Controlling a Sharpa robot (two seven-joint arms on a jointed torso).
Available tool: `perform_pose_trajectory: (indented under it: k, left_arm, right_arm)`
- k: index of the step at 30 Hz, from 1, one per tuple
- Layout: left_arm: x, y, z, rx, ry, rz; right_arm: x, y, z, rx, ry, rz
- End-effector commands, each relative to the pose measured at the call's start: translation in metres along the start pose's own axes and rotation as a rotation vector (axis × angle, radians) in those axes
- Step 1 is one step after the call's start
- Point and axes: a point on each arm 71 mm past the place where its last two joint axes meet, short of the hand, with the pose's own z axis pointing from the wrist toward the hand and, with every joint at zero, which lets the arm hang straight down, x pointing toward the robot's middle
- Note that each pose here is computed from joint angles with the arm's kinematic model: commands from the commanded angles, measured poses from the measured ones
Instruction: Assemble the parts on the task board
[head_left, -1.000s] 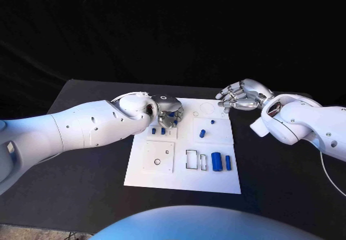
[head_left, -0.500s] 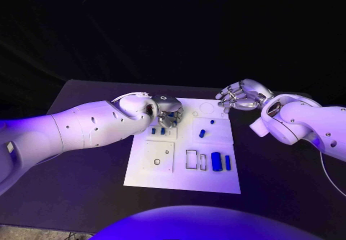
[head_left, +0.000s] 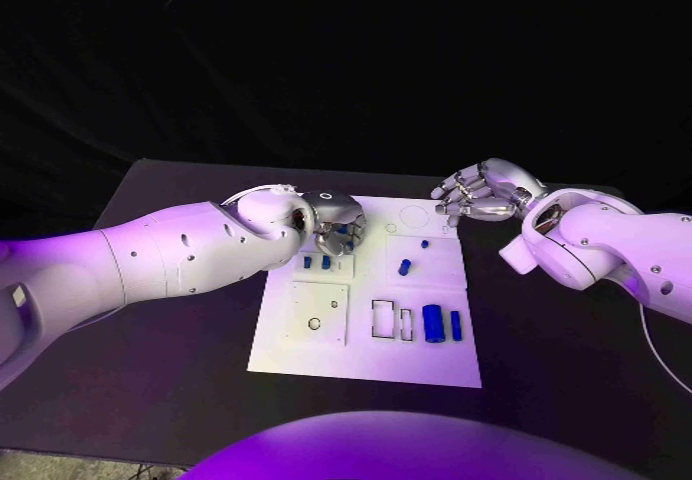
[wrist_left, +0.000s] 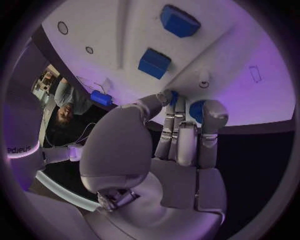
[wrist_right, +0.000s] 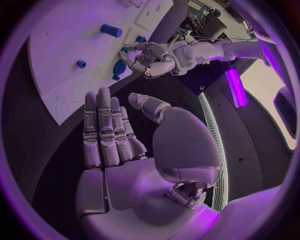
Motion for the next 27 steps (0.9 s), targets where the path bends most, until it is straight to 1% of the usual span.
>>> perform_pose_trajectory:
  k: [1, 6, 12, 17, 19, 27]
  left_arm:
    - [0.0001, 0.0010, -0.0039, -0.002, -0.007, -0.023]
    - [-0.0059, 0.0053, -0.0115, -0.008, -0.034, -0.037]
    - [-0.0152, 0.0131, -0.0252, -0.018, -0.079, -0.048]
    - [-0.0197, 0.0172, -0.0339, -0.020, -0.108, -0.052]
    - [-0.0201, 0.0182, -0.0361, -0.021, -0.108, -0.054]
    - [-0.0174, 0.0243, -0.0423, -0.037, -0.075, -0.070]
  right_arm:
    - [0.002, 0.000, 0.000, -0.009, 0.011, -0.003]
    - [0.001, -0.001, 0.000, -0.007, 0.009, -0.004]
    - [0.001, -0.003, 0.000, -0.003, 0.008, -0.003]
    - [0.001, -0.004, -0.001, -0.002, 0.008, -0.002]
    - [0.001, -0.004, -0.001, -0.001, 0.009, -0.002]
    - [0.002, -0.005, -0.002, 0.001, 0.009, -0.001]
